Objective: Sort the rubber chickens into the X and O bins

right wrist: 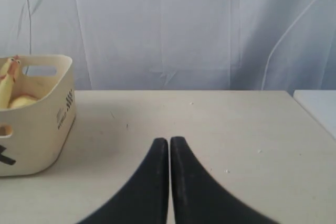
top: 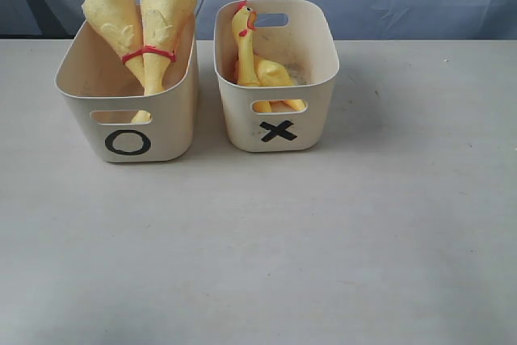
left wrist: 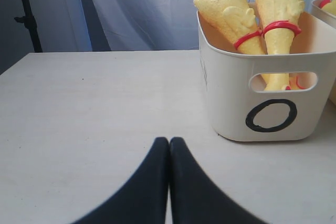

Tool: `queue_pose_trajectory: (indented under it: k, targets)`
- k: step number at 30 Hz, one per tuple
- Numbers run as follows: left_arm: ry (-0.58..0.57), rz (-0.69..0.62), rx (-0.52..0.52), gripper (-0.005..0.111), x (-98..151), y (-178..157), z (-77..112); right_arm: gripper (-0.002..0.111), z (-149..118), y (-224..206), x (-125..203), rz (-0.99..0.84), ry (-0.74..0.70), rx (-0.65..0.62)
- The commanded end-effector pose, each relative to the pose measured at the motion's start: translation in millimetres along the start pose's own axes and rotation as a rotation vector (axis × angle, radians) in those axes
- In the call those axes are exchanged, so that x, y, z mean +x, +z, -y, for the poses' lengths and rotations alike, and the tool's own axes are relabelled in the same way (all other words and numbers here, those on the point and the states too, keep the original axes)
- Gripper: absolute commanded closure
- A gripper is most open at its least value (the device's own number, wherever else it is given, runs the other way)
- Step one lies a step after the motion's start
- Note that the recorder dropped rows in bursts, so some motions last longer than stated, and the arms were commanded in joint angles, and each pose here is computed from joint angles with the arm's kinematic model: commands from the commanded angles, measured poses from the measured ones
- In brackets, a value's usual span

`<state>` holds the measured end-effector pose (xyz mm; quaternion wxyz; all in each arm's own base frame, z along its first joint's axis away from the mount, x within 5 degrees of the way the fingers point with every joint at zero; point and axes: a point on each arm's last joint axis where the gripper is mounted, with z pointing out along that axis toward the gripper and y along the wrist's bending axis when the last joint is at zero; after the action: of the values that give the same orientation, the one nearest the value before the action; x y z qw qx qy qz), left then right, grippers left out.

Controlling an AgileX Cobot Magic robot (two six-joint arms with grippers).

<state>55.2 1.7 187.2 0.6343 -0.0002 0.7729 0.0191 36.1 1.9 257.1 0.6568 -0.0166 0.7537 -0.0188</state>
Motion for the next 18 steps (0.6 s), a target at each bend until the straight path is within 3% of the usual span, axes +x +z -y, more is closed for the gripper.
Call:
queue_pose_trajectory:
  k: [1, 8, 18]
  targets:
    - [-0.008, 0.014, 0.006, 0.107, -1.5, -0.5, 0.4, 0.106, -0.3, 14.1, 28.0, -0.017, 0.011, 0.009]
    - [-0.008, 0.014, 0.006, 0.107, -1.5, -0.5, 0.4, 0.106, -2.6, 27.4, 72.9, -0.131, 0.014, -0.005]
    - [-0.008, 0.014, 0.006, 0.107, -1.5, -0.5, 0.4, 0.106, -2.4, 27.4, 72.8, -0.129, -0.024, -0.013]
